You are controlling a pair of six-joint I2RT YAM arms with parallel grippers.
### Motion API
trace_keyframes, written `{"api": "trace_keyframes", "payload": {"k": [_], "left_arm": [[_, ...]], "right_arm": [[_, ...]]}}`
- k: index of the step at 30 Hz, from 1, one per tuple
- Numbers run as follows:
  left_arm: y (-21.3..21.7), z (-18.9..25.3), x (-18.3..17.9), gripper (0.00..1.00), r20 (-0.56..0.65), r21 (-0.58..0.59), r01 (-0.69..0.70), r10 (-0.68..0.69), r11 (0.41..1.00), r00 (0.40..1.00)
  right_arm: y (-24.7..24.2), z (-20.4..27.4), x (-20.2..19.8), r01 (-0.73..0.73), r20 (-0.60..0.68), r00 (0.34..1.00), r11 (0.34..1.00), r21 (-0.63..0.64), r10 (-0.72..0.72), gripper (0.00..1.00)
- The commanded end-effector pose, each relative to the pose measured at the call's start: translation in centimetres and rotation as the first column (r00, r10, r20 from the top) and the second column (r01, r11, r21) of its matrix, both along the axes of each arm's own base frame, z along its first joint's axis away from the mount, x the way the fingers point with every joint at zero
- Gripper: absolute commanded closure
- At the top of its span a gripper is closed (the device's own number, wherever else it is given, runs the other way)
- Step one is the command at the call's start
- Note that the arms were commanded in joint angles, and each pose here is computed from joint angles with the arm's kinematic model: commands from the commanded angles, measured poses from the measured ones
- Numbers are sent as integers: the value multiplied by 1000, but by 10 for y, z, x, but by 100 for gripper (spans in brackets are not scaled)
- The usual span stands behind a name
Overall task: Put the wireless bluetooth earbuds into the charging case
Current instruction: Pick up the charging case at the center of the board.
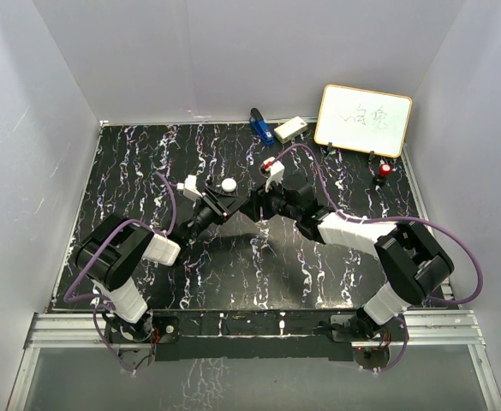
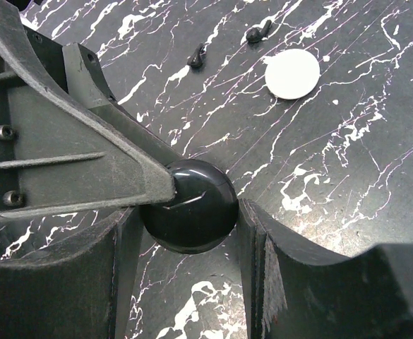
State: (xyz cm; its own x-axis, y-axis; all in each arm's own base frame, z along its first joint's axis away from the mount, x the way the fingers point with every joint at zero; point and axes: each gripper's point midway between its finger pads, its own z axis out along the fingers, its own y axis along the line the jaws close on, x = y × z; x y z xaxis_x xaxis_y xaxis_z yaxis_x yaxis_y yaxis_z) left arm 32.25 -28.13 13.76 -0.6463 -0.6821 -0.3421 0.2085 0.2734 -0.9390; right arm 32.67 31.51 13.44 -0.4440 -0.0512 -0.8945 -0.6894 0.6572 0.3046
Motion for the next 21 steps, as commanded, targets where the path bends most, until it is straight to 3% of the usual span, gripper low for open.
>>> {"api": "trace_keyframes", "payload": {"k": [1, 7, 11, 12, 17, 21], "left_arm": [[-5, 18, 5, 66, 69, -9, -4, 4, 1000, 998], [-6, 17, 6, 76, 66, -6, -3, 3, 1000, 998], [-6, 16, 5, 95, 62, -2, -3, 3, 1000, 998], [-6, 16, 5, 100, 61, -2, -3, 3, 1000, 998], [-2, 16, 4, 100, 58, 15, -16, 15, 1000, 998], [6, 15, 2, 100, 53, 35, -44, 42, 998, 998]], "right_arm": [[12, 39, 8, -12, 88, 996, 998, 61, 7, 92], [13, 41, 8, -16, 93, 996, 998, 61, 10, 92], [12, 43, 8, -13, 94, 995, 998, 59, 8, 88], [12, 43, 8, -12, 95, 995, 998, 60, 7, 85], [10, 48, 9, 3, 104, 995, 998, 59, -9, 45], [1, 56, 10, 33, 128, 991, 998, 61, -41, 30]]}}
